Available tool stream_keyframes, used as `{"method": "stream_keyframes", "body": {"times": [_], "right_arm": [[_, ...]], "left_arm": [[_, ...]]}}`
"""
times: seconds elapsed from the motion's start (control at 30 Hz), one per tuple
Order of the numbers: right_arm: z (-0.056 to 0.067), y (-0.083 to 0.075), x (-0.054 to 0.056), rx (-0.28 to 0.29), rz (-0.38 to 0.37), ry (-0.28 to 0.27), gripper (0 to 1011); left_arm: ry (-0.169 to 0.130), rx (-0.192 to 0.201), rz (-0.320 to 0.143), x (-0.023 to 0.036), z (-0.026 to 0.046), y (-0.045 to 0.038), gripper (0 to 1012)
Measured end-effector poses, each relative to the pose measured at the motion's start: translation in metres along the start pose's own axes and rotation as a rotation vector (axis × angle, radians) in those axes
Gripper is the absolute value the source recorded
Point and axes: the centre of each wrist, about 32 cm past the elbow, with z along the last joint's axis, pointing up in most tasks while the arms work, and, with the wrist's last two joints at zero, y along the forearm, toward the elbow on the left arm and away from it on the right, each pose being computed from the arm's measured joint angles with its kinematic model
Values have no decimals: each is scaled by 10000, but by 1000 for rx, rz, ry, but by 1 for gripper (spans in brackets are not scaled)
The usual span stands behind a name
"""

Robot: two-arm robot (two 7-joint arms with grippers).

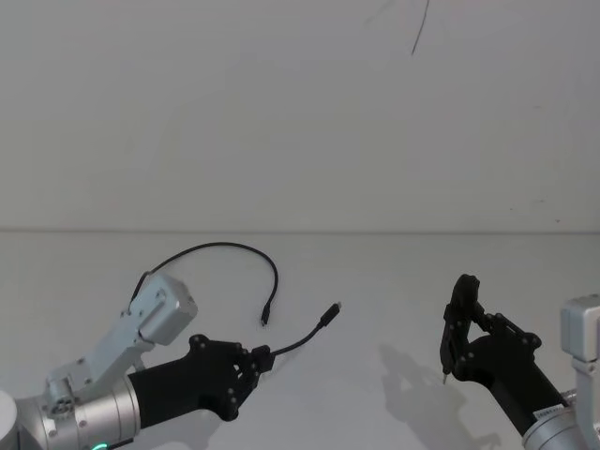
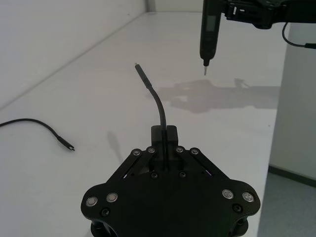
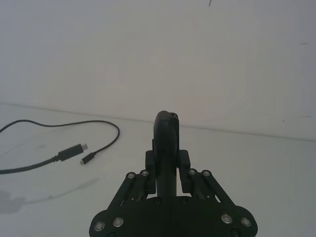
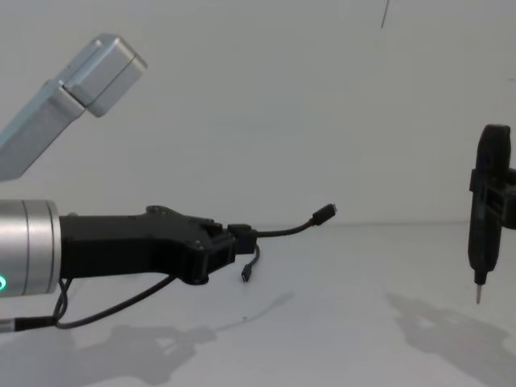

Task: Pick up the data cable with the one hand.

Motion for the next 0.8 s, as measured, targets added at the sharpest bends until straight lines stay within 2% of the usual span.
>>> {"method": "stream_keyframes", "body": {"times": [0.33,0.8], "right_arm": [[0,0,0,0,0,0,269],[0,0,0,0,0,0,269]], "left_arm": [[9,6,-27,-43,-22,-10,44],[18,-30,-69,-84,-18,-79,44]]}}
